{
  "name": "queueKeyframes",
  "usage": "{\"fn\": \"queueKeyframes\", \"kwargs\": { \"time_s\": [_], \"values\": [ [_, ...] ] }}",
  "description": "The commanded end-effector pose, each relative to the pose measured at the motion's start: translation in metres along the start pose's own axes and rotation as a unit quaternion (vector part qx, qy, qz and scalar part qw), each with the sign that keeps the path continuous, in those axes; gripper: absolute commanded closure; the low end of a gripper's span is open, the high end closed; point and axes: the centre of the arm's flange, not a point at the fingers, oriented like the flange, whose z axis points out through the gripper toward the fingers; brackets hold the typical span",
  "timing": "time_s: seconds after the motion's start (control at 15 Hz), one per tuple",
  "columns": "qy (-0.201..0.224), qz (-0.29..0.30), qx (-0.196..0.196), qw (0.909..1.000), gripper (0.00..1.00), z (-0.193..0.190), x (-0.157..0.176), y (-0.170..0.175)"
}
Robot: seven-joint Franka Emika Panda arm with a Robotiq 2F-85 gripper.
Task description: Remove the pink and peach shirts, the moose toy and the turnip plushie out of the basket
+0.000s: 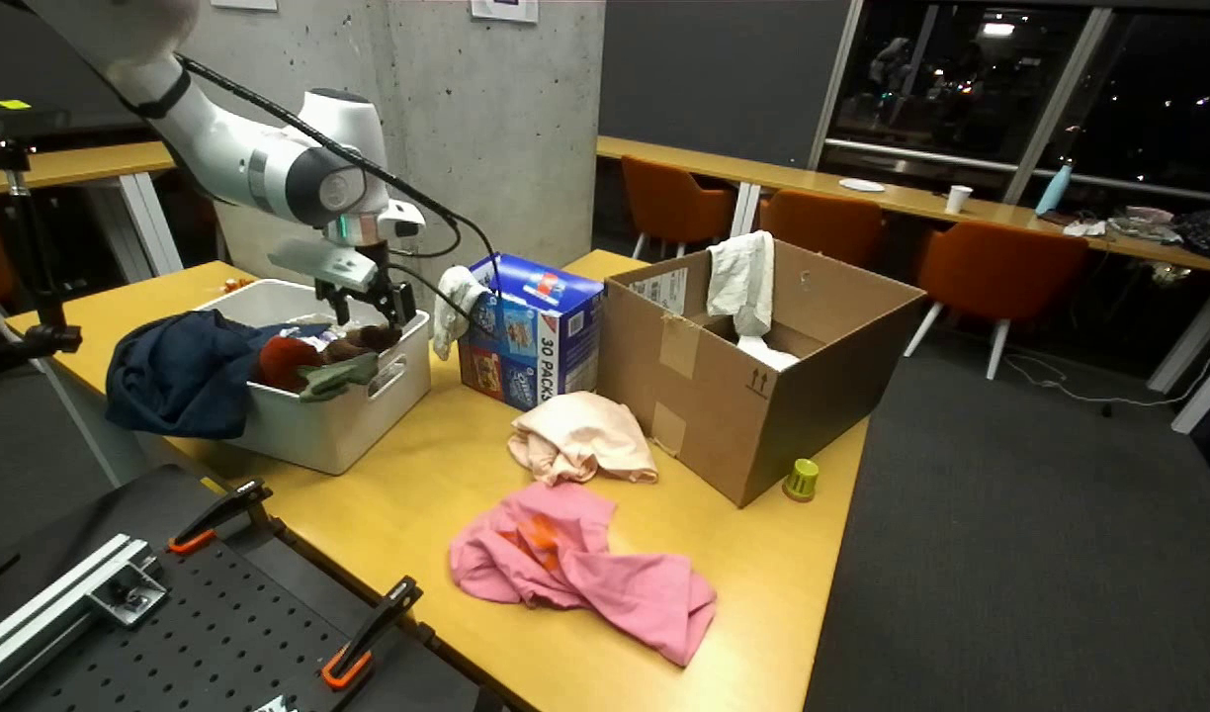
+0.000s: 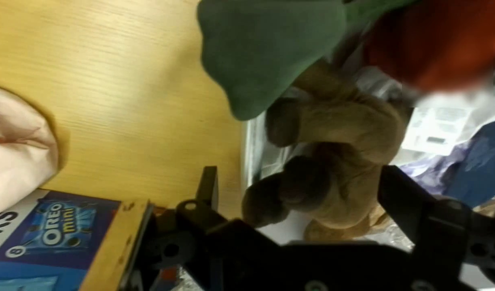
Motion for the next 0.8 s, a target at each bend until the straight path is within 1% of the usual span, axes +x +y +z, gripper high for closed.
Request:
{"fn": "queueKeyframes", "kwargs": {
  "time_s": [0.0,0.33,0.53,0.6,0.73],
  "values": [
    [-0.01,-0.022,-0.002,0.9997,0.0,-0.002,-0.012,-0.026],
    [-0.014,-0.028,-0.005,0.9995,0.0,-0.005,-0.009,-0.028],
    [-0.013,-0.035,-0.014,0.9992,0.0,-0.004,0.003,-0.023],
    [-0.016,-0.039,-0.024,0.9988,0.0,-0.003,0.011,-0.02],
    [-0.027,-0.042,-0.025,0.9984,0.0,-0.002,0.02,-0.014]
  ]
}}
